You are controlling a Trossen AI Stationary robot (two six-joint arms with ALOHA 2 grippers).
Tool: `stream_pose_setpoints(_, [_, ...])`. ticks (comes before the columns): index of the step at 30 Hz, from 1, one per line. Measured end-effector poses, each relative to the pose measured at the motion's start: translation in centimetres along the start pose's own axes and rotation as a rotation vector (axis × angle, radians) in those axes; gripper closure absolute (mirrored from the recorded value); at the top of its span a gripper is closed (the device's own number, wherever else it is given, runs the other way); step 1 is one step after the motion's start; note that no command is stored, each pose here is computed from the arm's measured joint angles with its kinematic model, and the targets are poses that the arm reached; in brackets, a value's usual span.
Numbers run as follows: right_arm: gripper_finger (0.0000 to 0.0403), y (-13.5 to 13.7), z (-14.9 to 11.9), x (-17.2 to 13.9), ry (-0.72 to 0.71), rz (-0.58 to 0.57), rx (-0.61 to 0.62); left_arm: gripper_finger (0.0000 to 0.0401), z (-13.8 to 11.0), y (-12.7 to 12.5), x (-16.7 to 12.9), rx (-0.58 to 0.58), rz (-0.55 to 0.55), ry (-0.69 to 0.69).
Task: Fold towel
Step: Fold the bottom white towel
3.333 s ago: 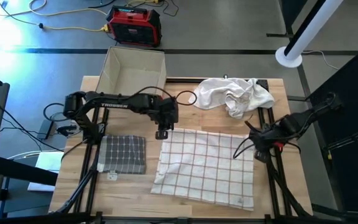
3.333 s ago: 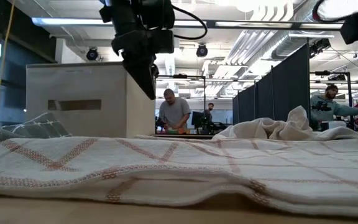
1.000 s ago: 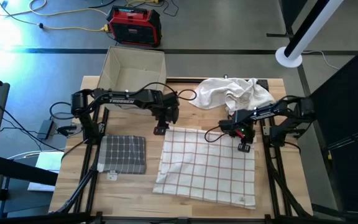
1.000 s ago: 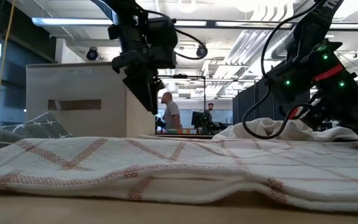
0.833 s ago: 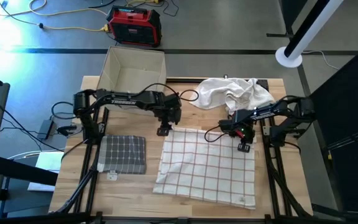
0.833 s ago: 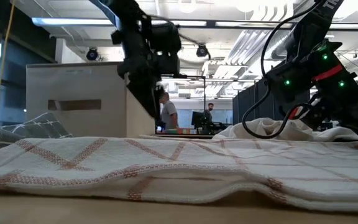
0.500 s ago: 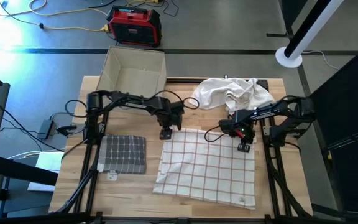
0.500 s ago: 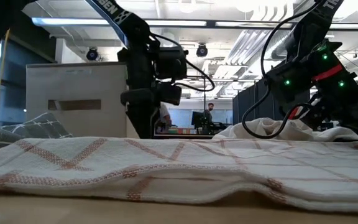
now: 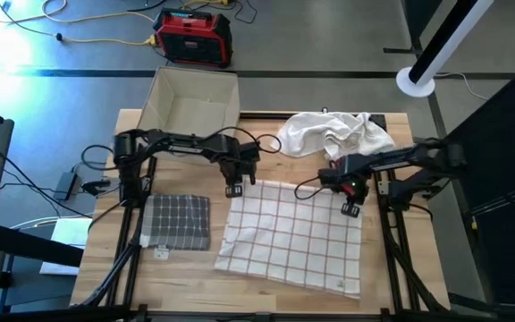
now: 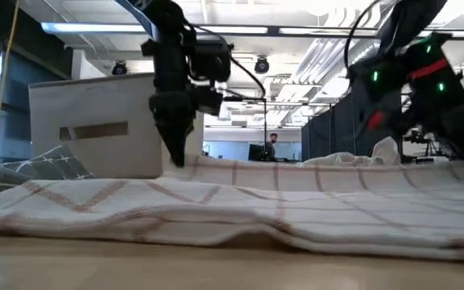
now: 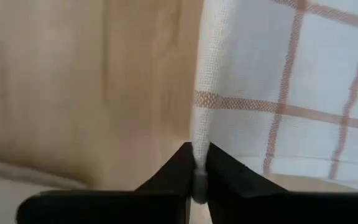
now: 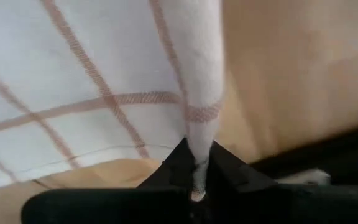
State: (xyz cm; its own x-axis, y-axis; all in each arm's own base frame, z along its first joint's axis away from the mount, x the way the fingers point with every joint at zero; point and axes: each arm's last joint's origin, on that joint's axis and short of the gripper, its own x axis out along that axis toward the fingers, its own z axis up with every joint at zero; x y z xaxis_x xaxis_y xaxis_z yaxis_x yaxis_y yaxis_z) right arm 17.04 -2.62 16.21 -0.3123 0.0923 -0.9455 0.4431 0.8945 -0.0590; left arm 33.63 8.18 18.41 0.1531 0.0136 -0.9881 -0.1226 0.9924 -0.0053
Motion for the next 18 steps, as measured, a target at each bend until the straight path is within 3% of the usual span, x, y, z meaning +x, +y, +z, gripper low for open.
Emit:
stream_pose_setpoints(8, [0.0393, -0.7, -3.4, -5.3, -0.337, -0.119, 0.164, 0.0397, -0.9, 0.6, -4.8, -0.051, 0.229, -0.112])
stream_pose_setpoints(12, [0.0393, 0.0, -5.1, -7.0, -0.434, -0.089, 0.173, 0.0393, -1.2, 0.1, -6.0, -0.061, 0.190, -0.152])
stream_pose_setpoints(18, [0.0393, 2.9, -7.3, -7.8, -0.491, 0.025, 0.012, 0.0392, -2.0, -4.0, -6.1, -0.011, 0.119, -0.075])
